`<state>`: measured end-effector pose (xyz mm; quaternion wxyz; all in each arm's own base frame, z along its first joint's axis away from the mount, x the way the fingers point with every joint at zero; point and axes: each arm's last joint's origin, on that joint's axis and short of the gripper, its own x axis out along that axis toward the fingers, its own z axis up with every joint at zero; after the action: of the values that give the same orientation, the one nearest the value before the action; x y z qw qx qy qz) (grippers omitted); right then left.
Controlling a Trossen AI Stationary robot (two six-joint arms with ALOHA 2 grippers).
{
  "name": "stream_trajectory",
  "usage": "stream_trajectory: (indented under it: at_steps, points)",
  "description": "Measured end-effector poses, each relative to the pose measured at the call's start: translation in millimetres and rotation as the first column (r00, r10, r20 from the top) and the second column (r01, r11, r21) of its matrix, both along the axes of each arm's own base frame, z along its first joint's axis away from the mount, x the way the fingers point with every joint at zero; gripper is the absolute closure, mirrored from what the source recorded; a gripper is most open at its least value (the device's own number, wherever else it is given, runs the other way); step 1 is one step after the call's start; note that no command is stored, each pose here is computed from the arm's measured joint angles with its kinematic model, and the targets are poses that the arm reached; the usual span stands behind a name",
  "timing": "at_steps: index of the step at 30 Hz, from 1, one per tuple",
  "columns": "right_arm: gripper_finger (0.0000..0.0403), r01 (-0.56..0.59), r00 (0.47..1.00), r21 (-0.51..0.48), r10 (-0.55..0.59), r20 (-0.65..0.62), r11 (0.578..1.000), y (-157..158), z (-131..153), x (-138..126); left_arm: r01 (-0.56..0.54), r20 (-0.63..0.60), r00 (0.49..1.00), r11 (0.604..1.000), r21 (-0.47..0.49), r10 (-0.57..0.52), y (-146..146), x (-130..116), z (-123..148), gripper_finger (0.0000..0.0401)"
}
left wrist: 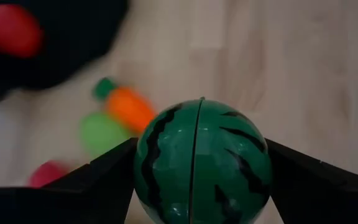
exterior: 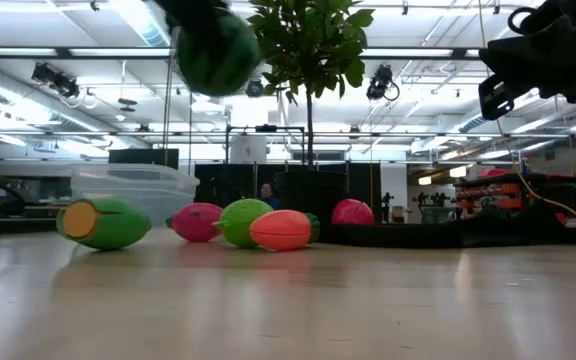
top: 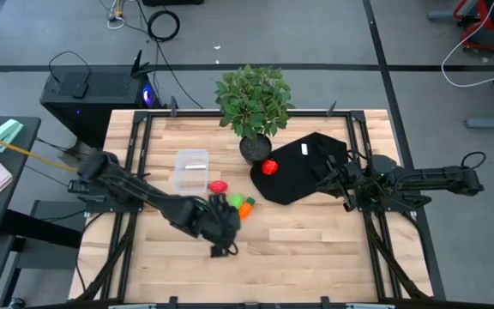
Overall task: Pick and placing Produce into tupperware
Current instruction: Put the watermelon into the bin
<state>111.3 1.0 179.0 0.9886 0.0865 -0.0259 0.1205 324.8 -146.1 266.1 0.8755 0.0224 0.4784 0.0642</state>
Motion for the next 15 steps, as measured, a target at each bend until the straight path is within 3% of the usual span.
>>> stream_trajectory:
  at_steps: [7,15]
  points:
    - [0.0346,-0.001,1.0,0.002,0.001,-0.005,1.0,0,0,0,-0.143,-0.077,0.985,0.976,0.164,0.157,34,-43,33,0.0084]
    - [0.0346,-0.001,1.0,0.003,0.001,-0.004,1.0,0,0,0,-0.261,-0.093,0.951,0.928,0.267,0.294,86,-61,55,0.0078]
